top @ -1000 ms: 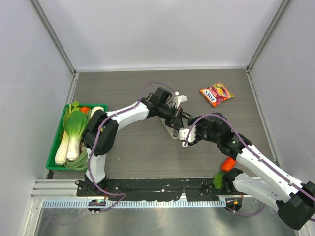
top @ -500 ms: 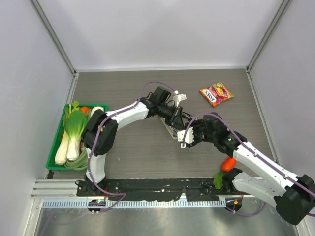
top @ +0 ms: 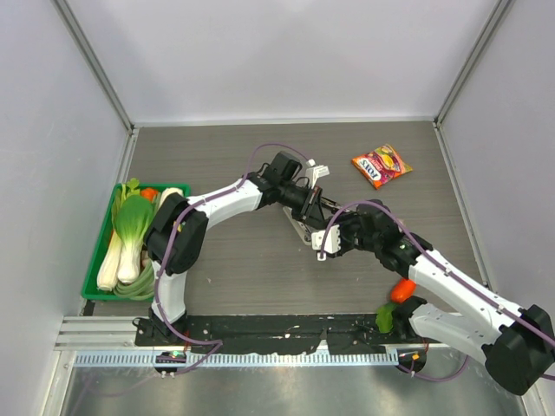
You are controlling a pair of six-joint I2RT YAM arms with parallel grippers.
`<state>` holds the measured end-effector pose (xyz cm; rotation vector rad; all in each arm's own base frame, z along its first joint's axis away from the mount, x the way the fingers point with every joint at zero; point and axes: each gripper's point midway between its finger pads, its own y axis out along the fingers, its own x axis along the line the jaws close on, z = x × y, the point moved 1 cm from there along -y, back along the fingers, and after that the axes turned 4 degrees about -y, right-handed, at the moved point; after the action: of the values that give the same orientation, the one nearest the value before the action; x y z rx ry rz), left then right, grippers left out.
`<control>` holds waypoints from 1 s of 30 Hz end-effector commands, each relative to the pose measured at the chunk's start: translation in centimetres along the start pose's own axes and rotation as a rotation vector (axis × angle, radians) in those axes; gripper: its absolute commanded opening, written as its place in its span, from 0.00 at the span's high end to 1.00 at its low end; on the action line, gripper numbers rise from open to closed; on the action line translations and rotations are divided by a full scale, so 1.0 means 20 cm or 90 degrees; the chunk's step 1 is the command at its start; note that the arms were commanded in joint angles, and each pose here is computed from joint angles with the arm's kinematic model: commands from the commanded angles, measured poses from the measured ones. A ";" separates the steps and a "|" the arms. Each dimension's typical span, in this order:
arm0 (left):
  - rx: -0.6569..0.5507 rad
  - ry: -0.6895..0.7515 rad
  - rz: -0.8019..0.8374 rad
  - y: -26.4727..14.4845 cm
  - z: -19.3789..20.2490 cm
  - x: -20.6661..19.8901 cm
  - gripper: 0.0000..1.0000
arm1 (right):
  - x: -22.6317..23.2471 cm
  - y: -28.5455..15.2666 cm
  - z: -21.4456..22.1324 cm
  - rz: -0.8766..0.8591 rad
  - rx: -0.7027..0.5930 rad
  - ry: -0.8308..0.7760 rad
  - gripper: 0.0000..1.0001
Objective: Load the staples into the stapler
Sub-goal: Pick up the staple from the center of the board.
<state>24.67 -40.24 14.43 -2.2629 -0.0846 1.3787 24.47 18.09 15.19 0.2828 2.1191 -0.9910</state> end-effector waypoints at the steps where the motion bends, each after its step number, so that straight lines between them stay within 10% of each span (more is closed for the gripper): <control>1: -0.028 0.040 0.036 -0.06 -0.07 -0.14 1.00 | -0.05 0.01 -0.01 0.022 -0.003 -0.027 0.48; 19: -0.024 0.030 0.048 -0.05 -0.06 -0.15 1.00 | -0.05 0.01 0.00 0.034 0.011 -0.058 0.78; 30: -0.036 0.047 0.053 -0.07 -0.08 -0.18 0.73 | -0.04 -0.01 0.00 0.039 0.015 -0.060 0.85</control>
<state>24.55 -40.50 14.96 -2.2616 -0.0685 1.4142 25.01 17.76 15.21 0.2956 2.0282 -1.0052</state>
